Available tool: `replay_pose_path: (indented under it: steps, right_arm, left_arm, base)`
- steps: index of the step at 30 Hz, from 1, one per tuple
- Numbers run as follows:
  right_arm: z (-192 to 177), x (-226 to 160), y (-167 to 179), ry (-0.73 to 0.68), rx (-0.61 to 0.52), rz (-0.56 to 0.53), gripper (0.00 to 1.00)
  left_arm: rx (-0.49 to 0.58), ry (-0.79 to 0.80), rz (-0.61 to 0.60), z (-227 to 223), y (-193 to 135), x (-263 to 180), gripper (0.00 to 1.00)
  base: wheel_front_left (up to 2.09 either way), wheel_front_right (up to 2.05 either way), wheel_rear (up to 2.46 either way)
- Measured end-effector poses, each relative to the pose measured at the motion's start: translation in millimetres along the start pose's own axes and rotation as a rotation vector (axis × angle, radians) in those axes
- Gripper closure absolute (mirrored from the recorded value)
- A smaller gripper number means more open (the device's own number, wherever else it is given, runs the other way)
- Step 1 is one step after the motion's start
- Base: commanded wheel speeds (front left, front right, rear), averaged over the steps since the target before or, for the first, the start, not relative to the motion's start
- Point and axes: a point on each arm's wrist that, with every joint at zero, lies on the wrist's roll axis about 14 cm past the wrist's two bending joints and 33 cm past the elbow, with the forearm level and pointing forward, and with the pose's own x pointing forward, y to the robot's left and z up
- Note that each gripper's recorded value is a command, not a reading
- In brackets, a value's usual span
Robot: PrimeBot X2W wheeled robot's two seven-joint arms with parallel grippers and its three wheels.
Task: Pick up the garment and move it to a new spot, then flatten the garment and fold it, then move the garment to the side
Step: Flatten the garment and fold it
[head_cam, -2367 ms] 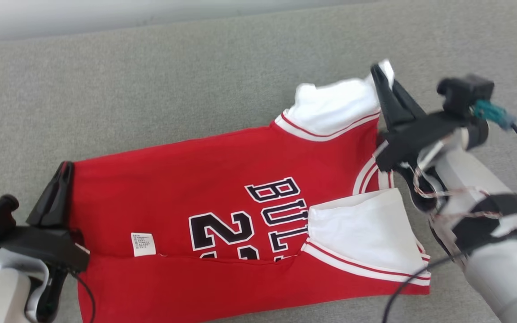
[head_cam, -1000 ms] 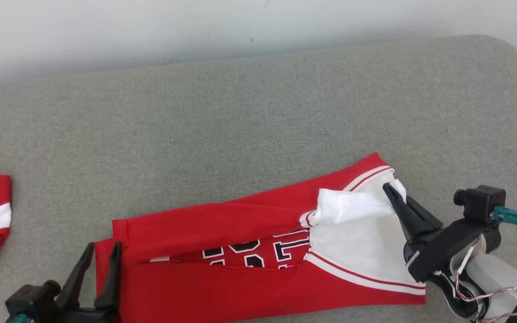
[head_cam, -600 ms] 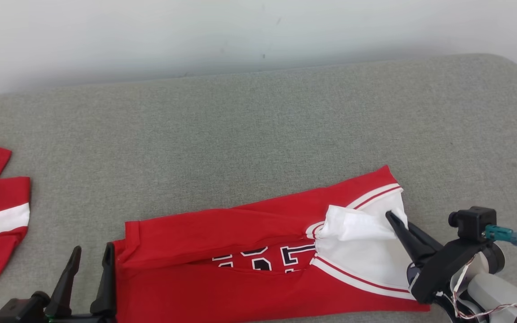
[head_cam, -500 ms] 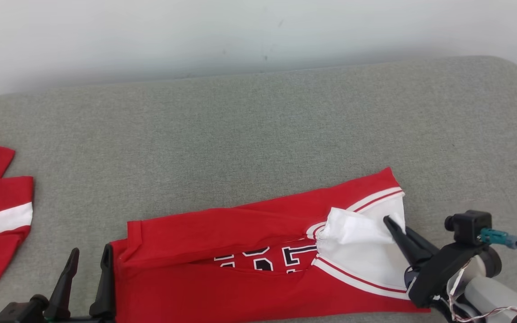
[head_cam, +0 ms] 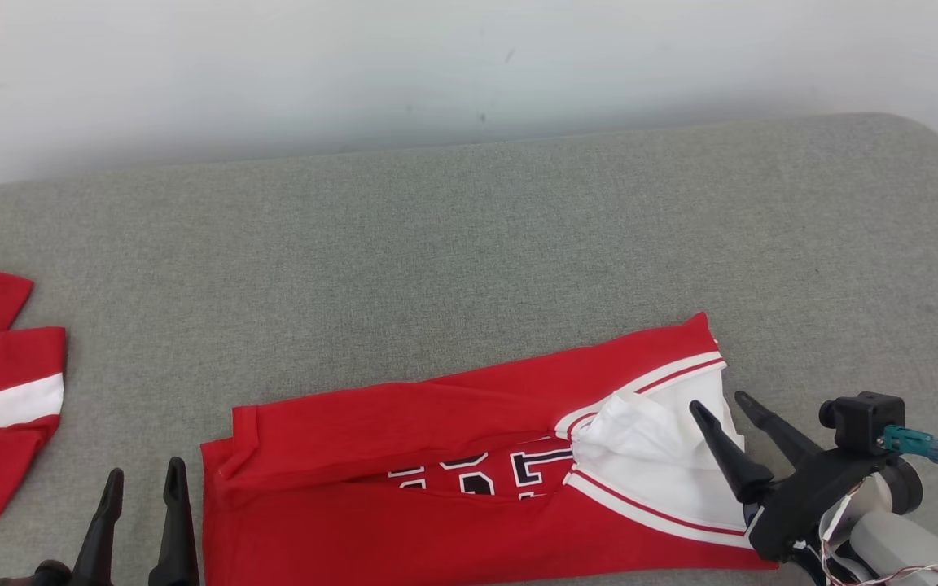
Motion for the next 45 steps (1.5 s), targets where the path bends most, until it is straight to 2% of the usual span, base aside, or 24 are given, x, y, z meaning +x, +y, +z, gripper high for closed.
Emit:
replay_pose_path:
  steps: [4,13,23,33,34,35,36,37,45]
  right_arm:
    - [13.6,-1.2,-5.0,-0.047,-0.020,-0.016,0.00]
    - [17.5,-1.8,-27.7,-0.072,-0.059,-0.107,0.00]
    - [-4.8,9.1,-34.1,0.016,-0.052,-0.161,0.00]
    - [-29.1,20.7,-24.1,0.134,-0.014,-0.147,0.00]
    - [-29.9,21.2,-24.4,0.141,-0.011,-0.148,0.33]
    - [-30.9,21.6,-24.7,0.148,-0.009,-0.149,0.53]
    - [-30.8,22.0,-24.6,0.148,-0.009,-0.148,0.86]
    - [-30.8,22.3,-24.9,0.148,-0.008,-0.149,1.00]
    - [-21.9,25.0,-25.5,0.109,-0.026,-0.145,1.00]
  left_arm:
    - [0.004,-0.019,0.015,4.3,2.7,-2.1,0.00]
    - [0.111,-0.057,0.050,17.2,14.0,-8.6,0.00]
    - [0.114,-0.069,0.109,21.0,29.4,-17.7,0.00]
    - [0.117,-0.060,0.142,17.8,40.4,-22.2,0.00]
    - [0.117,-0.058,0.145,17.3,41.6,-22.6,0.00]
    - [0.117,-0.057,0.146,16.9,42.5,-22.7,0.00]
    - [0.118,-0.056,0.149,16.8,43.4,-22.7,0.00]
    - [0.119,-0.056,0.151,16.5,44.0,-22.6,0.00]
    - [0.121,-0.050,0.157,13.6,46.5,-20.8,0.00]
  base:
    - [0.00,0.00,0.00]
    - [0.00,0.00,0.00]
    - [0.00,0.00,0.00]
    - [0.00,0.00,0.00]
    - [0.00,0.00,0.00]
    - [0.00,0.00,0.00]
    - [0.00,0.00,0.00]
    - [0.00,0.00,0.00]
    - [0.00,0.00,0.00]
